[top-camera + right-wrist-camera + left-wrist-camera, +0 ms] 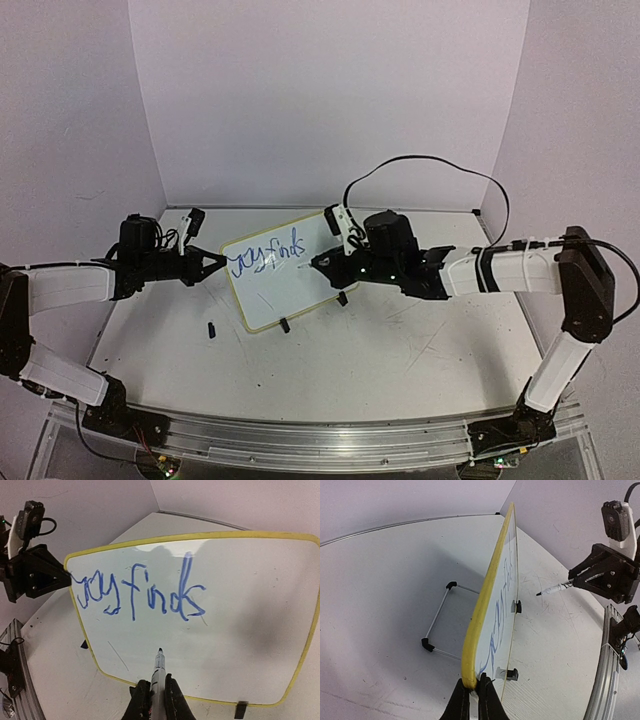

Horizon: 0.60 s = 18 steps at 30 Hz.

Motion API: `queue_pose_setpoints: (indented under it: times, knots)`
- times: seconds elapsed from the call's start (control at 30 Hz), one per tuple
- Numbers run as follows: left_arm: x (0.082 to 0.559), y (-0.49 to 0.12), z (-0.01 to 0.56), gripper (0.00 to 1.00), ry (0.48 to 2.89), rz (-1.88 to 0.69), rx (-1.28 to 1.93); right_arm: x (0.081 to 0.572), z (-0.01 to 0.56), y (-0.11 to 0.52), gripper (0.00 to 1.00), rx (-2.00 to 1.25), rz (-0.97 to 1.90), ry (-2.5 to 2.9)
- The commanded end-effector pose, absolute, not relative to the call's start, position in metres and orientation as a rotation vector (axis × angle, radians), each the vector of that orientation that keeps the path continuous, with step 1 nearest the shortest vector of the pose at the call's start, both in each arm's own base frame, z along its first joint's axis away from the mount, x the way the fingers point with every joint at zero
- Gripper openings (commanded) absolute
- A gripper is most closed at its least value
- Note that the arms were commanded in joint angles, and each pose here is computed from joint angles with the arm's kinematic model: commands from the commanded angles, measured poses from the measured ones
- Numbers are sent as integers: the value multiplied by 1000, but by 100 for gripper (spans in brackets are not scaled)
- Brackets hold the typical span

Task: Write a sentence on the whiteboard
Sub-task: Write on the whiteboard with the whiteboard marker without the cap.

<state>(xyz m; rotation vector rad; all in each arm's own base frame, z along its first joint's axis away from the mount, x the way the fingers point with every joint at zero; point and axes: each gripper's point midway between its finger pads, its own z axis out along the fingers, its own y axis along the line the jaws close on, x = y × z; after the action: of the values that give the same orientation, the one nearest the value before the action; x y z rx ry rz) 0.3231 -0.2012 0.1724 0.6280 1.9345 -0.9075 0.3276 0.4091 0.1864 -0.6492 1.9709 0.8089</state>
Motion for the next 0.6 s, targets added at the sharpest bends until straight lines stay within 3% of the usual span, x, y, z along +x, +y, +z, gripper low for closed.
queue_pose_setpoints:
  times: [0.0, 0.27, 0.57]
  knots:
    - [331, -196, 170, 0, 1938, -797, 667, 299, 197, 453, 0, -772, 906, 1881]
    - [331, -196, 173, 0, 1930, -793, 668, 291, 199, 506, 0, -842, 971, 1843]
    - [332, -196, 174, 0, 1925, -797, 673, 295, 182, 524, 0, -874, 956, 1878]
